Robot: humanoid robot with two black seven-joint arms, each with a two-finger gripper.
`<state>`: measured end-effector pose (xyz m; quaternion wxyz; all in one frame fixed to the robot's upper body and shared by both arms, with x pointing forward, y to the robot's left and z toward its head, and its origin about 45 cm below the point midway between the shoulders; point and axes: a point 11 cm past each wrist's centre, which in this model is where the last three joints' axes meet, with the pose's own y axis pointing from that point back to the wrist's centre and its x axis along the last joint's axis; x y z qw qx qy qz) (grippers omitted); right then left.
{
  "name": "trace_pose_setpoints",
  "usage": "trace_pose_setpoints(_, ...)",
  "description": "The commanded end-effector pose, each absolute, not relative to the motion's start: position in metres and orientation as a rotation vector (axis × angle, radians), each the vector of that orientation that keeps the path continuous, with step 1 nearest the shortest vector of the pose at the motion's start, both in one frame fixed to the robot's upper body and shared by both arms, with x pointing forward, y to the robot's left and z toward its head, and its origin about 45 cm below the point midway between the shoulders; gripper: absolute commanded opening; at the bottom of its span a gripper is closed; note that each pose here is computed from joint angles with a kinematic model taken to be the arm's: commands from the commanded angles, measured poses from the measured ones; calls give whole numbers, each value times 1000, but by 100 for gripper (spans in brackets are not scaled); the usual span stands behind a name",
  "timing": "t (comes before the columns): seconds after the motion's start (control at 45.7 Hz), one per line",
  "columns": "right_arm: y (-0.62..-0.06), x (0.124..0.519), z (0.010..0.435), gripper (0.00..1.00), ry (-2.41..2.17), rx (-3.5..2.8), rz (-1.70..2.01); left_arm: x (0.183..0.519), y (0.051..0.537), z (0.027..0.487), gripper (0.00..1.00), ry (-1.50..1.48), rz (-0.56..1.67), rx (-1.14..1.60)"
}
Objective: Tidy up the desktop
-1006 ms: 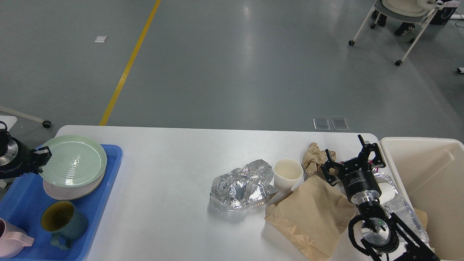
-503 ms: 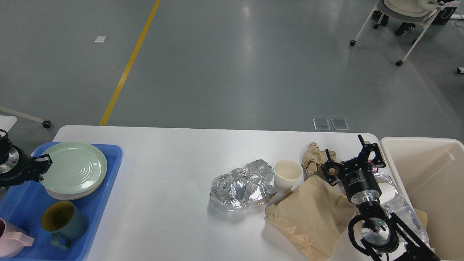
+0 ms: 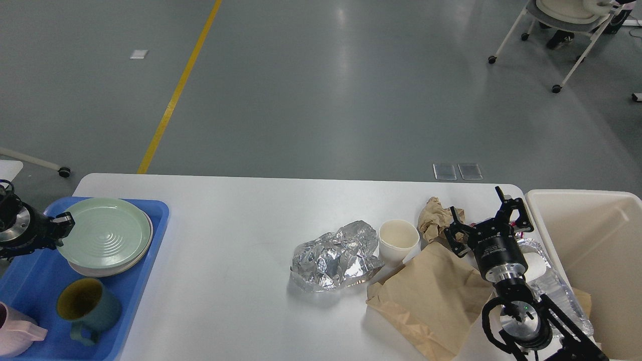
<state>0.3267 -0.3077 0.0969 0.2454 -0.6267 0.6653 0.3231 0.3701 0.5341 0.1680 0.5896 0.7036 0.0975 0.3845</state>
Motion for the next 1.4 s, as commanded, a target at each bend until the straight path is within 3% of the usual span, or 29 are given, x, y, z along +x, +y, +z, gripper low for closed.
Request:
trace_pose_setpoints(0.0, -308, 327, 97, 100, 1815, -1710, 881, 375, 536, 170, 44, 186, 937, 1647)
trace_pose_setpoints(0.109, -308, 327, 97, 100, 1815, -1710, 881, 378, 536, 170, 59, 157, 963, 1652)
trace_pose_setpoints(0.219, -308, 327, 97, 100, 1815, -1711, 883, 386, 535, 173, 85, 107, 1027, 1624)
trace_pose_setpoints(0.284, -308, 327, 97, 100, 1819, -1709, 882, 392, 537, 178, 90, 67, 1098, 1603)
trace_pose_setpoints(0.591, -308, 327, 97, 100, 1815, -1710, 881, 416, 540, 201, 96, -79, 1353, 1508)
trace_pose_setpoints(0.787, -308, 327, 97, 100, 1815, -1710, 881, 443, 493, 186, 96, -97, 1465, 1332)
trace_pose_setpoints(1.006, -308, 327, 97, 100, 1815, -1710, 881, 438, 493, 171, 96, 216, 1868, 835)
trace_pose_setpoints(1.203, -308, 327, 97, 100, 1815, -1710, 881, 454, 476, 183, 96, 221, 1886, 632)
trace_pose_setpoints(1.378, -308, 327, 97, 100, 1815, -1710, 881, 460, 454, 176, 96, 567, 1917, 325)
